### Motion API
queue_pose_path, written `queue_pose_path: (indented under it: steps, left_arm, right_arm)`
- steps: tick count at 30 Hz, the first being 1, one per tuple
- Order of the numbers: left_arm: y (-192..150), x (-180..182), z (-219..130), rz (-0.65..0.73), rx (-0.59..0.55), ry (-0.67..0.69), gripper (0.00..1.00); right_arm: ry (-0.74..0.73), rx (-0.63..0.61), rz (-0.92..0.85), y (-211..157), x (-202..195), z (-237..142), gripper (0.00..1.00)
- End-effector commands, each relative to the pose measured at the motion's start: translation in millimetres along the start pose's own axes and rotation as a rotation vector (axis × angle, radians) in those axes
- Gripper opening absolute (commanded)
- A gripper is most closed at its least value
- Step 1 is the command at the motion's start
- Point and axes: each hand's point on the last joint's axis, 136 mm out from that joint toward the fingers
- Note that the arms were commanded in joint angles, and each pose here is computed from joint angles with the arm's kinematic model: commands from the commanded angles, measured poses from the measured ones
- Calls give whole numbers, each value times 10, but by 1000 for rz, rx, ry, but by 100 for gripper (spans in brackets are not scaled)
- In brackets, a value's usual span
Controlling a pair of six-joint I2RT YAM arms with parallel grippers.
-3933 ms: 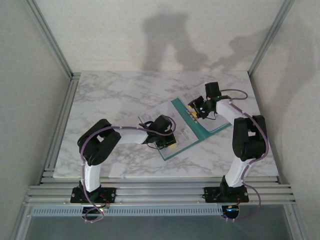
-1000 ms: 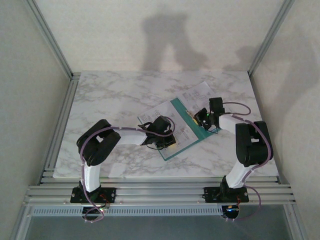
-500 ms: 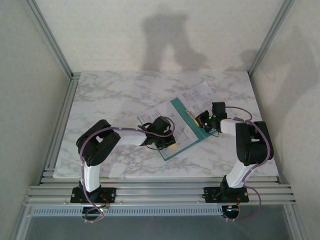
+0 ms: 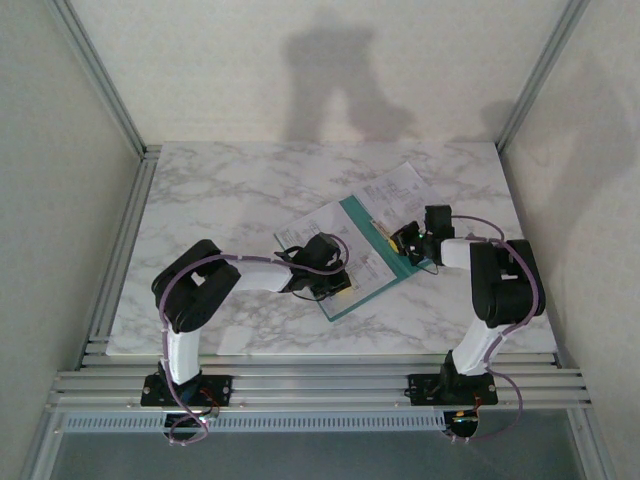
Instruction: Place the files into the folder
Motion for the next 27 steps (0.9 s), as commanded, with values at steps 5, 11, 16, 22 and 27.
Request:
queue_pose_path:
  steps: [5,11,16,22,27]
  left_arm:
    - [-115,709,-6,-74,25,232,5]
    - [-107,708,-9,-75,26,231,4]
    - [-99,713,-9,-74,25,234,5]
    - [-87,707,-13,-75,24,232,5]
    - [-74,710,-21,-75,24,234,5]
  right_arm:
    - [-172,-69,73,160,-459,87,0]
    - [-177,-75,79,196,-451,100,0]
    - [-198,-67,80,180,-504,109,0]
    - [-210,-61,87,146,-567,121,0]
    - [-231,-62,93,151,-572,108,0]
Point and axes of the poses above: each hand's point on the last joint's axis, 136 mm out from that joint toward the fingers, its own z axis out along the fingers, its own x axis along the line the jaws close on, y = z × x, and after that the axes turned 9 degrees about -z, right-handed
